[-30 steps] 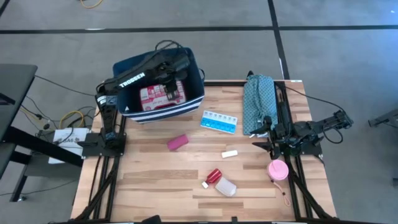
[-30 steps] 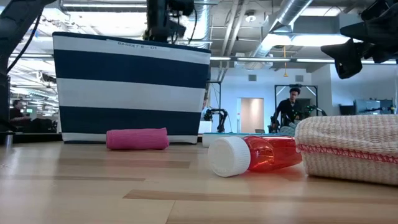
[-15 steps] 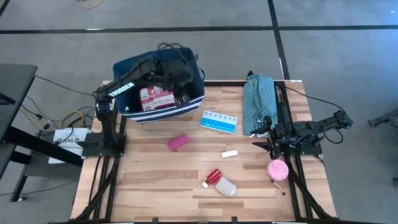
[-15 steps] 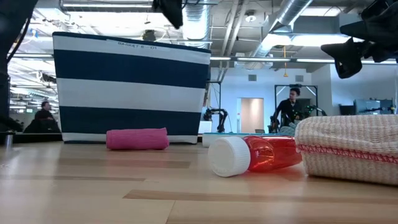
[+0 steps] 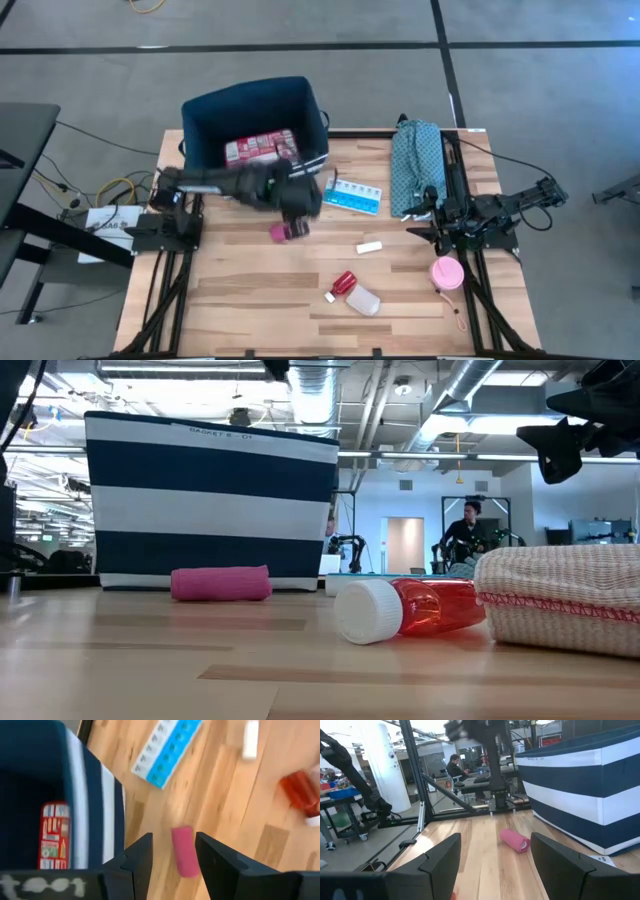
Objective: Pick & place medical supplies in basket/bin
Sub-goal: Put the pink bandage into the blue bin
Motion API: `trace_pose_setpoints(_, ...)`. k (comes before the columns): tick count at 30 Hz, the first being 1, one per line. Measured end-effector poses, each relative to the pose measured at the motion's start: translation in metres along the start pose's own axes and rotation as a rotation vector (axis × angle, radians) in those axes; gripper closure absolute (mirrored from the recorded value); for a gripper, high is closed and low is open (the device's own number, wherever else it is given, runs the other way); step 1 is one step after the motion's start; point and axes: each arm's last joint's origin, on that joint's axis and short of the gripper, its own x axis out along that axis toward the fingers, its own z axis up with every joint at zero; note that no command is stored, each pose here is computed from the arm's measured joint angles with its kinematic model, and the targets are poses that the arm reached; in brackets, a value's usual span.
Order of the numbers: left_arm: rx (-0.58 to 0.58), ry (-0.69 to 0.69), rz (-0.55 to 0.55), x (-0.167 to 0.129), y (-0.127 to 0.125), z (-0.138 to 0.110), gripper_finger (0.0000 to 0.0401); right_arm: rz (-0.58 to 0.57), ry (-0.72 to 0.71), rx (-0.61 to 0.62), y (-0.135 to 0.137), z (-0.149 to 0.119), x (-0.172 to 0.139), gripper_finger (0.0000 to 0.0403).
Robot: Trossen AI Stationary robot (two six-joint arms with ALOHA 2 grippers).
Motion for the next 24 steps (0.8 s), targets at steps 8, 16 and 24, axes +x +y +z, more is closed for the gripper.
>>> trace_pose_setpoints(8, -0.053, 0.157, 0.159, 0.081, -0.073, -0.061, 0.0262, 0.000, 0.000, 0.000, 0.000, 0.000, 0.000, 0.0168)
trace_pose_setpoints(16, -0.130, 0.185, 0.093, 0.155, -0.089, -0.100, 0.0262, 0.000, -0.004, 0.001, 0.000, 0.000, 0.000, 0.0168)
trace_pose_setpoints(24, -0.119, 0.277, 0.068, 0.181, -0.057, -0.095, 0.0262, 0.003, -0.033, 0.008, 0.000, 0.003, 0.000, 0.0168)
